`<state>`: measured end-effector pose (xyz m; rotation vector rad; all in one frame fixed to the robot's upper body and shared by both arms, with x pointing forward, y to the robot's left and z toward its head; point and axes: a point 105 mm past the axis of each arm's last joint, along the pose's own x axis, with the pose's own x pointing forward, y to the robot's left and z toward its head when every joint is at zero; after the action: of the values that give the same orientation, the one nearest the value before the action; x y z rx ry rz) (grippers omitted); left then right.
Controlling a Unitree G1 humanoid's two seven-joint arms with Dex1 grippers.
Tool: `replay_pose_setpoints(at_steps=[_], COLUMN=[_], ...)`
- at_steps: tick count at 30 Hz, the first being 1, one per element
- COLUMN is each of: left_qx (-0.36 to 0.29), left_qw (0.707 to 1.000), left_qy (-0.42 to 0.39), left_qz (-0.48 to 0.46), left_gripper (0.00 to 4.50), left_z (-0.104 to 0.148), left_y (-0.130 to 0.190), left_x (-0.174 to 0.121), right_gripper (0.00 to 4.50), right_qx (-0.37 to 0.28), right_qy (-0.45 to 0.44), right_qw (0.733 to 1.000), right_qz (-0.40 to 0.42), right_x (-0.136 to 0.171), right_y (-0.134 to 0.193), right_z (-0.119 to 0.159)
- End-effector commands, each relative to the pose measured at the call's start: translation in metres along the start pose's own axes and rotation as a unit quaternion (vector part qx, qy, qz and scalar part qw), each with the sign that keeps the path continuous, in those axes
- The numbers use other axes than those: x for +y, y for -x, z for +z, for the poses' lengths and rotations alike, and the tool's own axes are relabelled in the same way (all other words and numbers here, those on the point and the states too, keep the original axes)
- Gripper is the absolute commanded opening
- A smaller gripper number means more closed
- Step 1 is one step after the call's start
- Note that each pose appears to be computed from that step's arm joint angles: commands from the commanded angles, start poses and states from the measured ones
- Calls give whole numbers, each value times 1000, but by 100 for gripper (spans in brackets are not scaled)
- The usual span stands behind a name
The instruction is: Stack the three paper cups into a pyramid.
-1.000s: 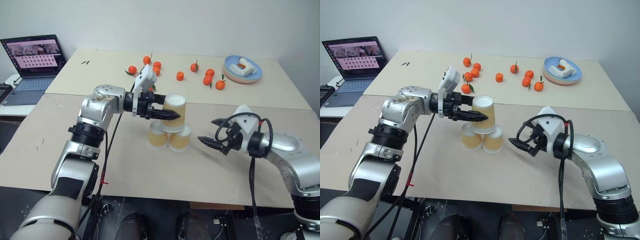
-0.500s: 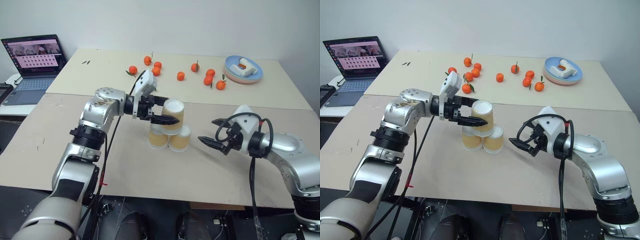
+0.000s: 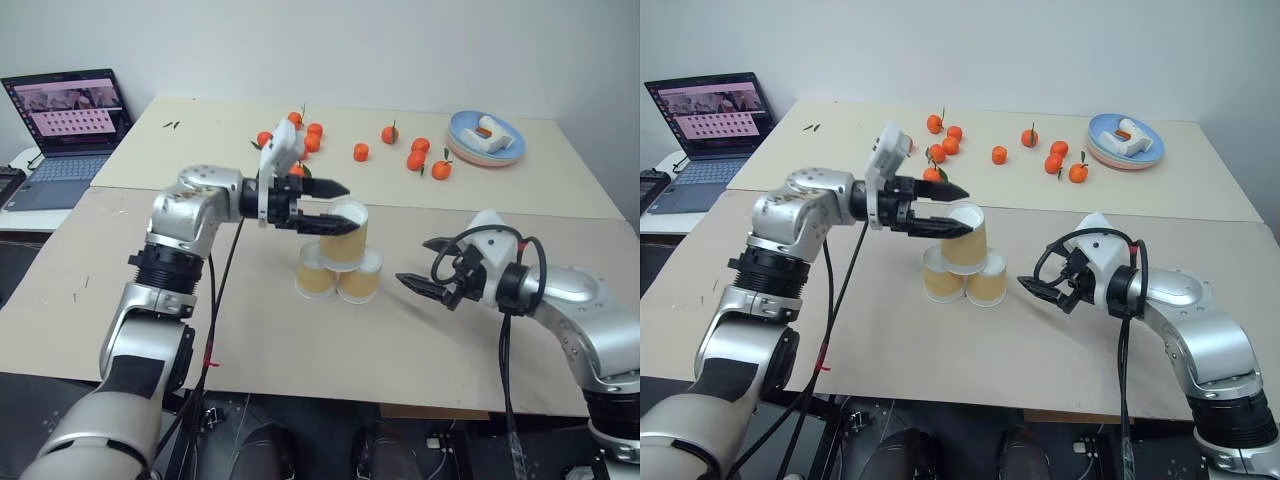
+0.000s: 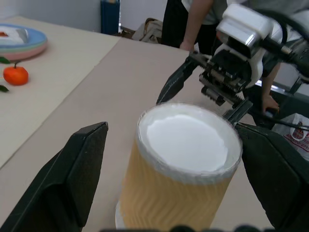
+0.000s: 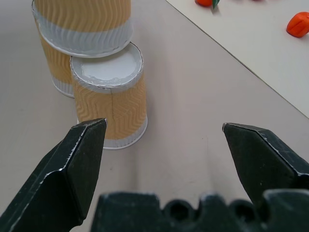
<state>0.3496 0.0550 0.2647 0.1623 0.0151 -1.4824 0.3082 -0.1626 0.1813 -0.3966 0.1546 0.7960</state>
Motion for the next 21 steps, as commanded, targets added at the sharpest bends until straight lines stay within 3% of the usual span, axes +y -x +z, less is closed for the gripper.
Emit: replay_pose_setpoints(at_steps=[1,5,9,14,15,18,21], left_qx=[-44,-88,-162,-189,-194,-200,-166], left_qw=[999,995,977,930,913,824,743], left_qy=[-30,-13,26,43,55,73,60], left_qz=[6,34,139,314,355,526,646], left_gripper=[443,443,443,443,443,443,443], left_z=[38,58,78,63,55,17,-16], left_y=[9,18,43,86,101,161,204], left_x=[-8,-8,10,36,40,46,41], right_gripper=[450,450,450,450,450,450,450], right_qx=[-24,-25,-26,-23,-24,-10,16], right_qy=[21,22,21,11,7,1,-18], right_qw=[999,999,999,1000,999,993,973], right_qz=[-3,1,3,-16,-29,-117,-229], right_x=[-5,-5,-8,-24,-31,-67,-102], right_y=[3,1,2,12,15,15,8], right_z=[15,16,15,13,13,7,-7])
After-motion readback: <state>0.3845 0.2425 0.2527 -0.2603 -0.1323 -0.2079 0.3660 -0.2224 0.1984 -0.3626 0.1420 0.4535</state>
